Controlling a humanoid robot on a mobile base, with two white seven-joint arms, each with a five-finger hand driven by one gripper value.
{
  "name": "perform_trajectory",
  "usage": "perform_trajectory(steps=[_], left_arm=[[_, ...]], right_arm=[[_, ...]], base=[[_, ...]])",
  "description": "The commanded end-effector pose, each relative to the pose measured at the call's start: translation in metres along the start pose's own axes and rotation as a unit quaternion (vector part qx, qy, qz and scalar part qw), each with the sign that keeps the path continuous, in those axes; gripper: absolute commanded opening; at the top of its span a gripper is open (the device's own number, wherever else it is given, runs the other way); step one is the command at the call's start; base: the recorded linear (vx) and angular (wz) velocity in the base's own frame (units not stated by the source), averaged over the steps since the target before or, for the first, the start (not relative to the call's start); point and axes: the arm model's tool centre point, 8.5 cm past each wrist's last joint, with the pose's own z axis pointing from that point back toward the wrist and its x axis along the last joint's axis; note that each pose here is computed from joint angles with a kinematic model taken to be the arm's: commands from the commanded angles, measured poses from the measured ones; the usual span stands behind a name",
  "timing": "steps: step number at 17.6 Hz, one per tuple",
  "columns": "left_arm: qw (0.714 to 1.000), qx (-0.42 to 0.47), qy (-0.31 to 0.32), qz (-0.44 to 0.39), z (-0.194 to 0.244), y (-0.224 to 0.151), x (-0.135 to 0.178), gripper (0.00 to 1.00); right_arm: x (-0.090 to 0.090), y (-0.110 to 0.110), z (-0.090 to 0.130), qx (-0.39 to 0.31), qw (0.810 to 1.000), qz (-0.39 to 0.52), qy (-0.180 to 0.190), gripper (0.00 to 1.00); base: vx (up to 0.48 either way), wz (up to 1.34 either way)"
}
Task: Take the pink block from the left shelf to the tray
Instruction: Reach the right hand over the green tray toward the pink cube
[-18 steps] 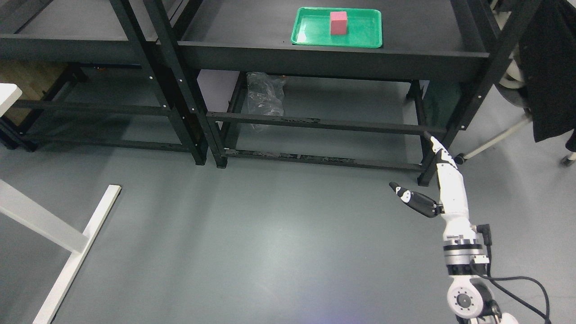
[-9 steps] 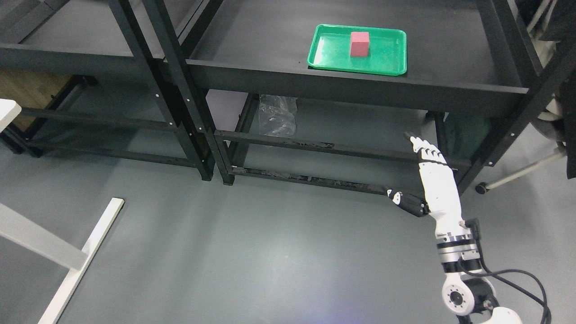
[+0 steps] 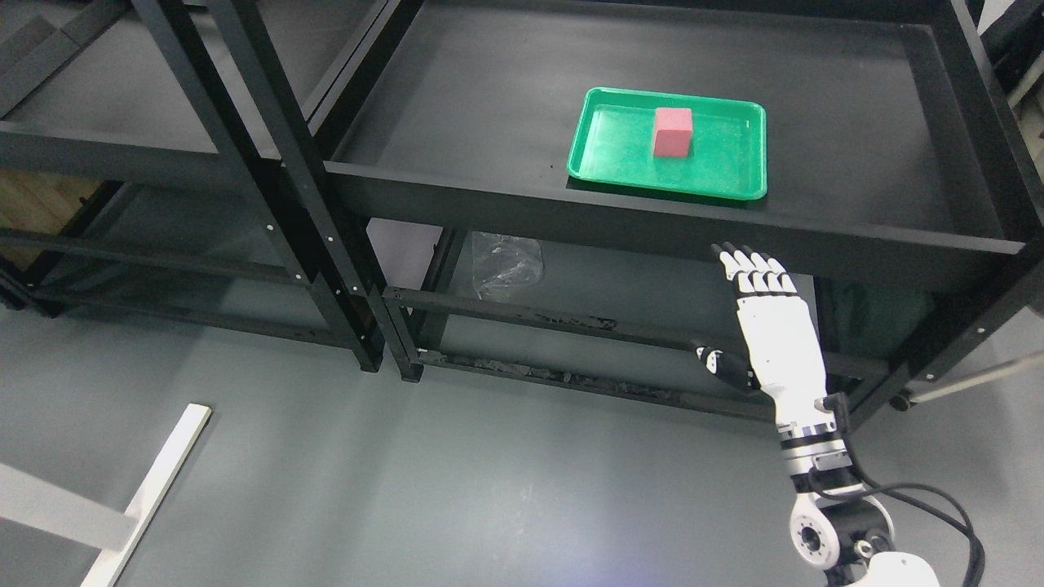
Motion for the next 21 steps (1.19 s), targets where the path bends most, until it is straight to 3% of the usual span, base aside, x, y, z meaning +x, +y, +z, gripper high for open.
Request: perform_trajectory(steps=[1, 7, 10, 12, 19, 21], left_arm=[[1.0, 0.007, -0.023, 0.004, -0.001, 0.009, 0.025, 1.0], [1.0, 0.007, -0.023, 0.004, -0.001, 0.009, 0.025, 1.0], [1.0, 0.007, -0.023, 0.004, -0.001, 0.009, 0.025, 1.0], [1.0, 0.007, -0.023, 0.004, -0.001, 0.009, 0.025, 1.0], [1.0, 0.007, -0.023, 0.004, -0.001, 0.009, 0.025, 1.0], [1.0, 0.007, -0.024, 0.005, -0.001, 0.009, 0.026, 1.0]], right_arm=[[0.01, 0.005, -0.004, 0.012, 0.998, 0.052, -0.017, 0.96], [0.005, -0.001, -0.008, -0.003, 0.999, 0.054, 0.0, 0.96], [0.006, -0.018, -0.009, -0.096, 0.995, 0.024, 0.0, 0.97], [0.009, -0.021, -0.013, -0.11, 0.994, 0.021, -0.009, 0.96], [0.018, -0.012, -0.018, -0.083, 0.996, 0.015, -0.02, 0.97], [0.015, 0.002, -0.023, -0.001, 1.0, 0.01, -0.016, 0.97]], base=[[0.358, -0.04], [0.325, -0.06], [0.287, -0.06], [0.264, -0.05], [0.21, -0.04], [0.159, -0.02]])
